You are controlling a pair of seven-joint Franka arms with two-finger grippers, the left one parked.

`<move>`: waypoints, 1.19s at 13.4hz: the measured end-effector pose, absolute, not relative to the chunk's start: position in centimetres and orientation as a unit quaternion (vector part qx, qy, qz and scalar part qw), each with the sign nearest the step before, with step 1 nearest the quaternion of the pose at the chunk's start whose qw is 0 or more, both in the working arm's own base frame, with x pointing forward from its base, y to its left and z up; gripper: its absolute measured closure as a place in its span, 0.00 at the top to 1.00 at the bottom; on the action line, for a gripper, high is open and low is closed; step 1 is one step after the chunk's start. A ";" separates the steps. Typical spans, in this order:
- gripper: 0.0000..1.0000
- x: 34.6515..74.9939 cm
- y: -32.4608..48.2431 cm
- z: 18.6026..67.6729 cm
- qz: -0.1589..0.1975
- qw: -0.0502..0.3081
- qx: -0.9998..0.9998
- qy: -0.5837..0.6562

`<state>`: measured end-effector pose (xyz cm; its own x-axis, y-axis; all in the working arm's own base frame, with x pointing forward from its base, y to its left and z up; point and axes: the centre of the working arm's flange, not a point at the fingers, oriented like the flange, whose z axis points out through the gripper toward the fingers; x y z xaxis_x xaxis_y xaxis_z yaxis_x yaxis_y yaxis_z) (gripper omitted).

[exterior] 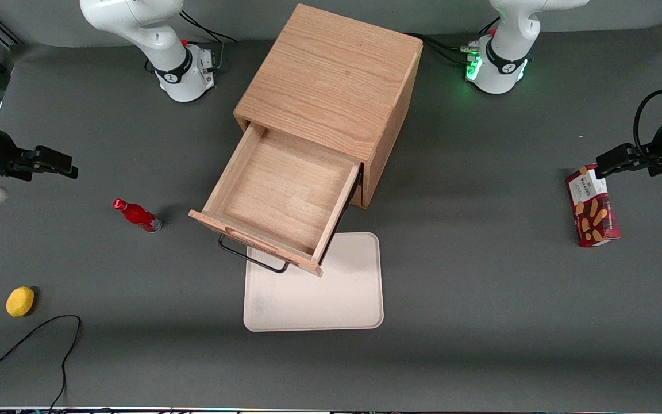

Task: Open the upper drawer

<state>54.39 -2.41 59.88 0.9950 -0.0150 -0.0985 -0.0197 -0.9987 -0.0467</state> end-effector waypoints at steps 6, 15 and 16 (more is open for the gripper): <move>1.00 49.5 -3.4 62.0 0.037 0.020 -0.999 0.023; 1.00 52.2 -5.5 61.9 0.034 0.040 -0.998 0.024; 1.00 52.8 -4.8 61.9 0.033 0.037 -0.999 0.021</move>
<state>52.77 -4.77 61.91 0.9969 -0.0402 -0.0680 -0.0450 -0.9964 -0.0719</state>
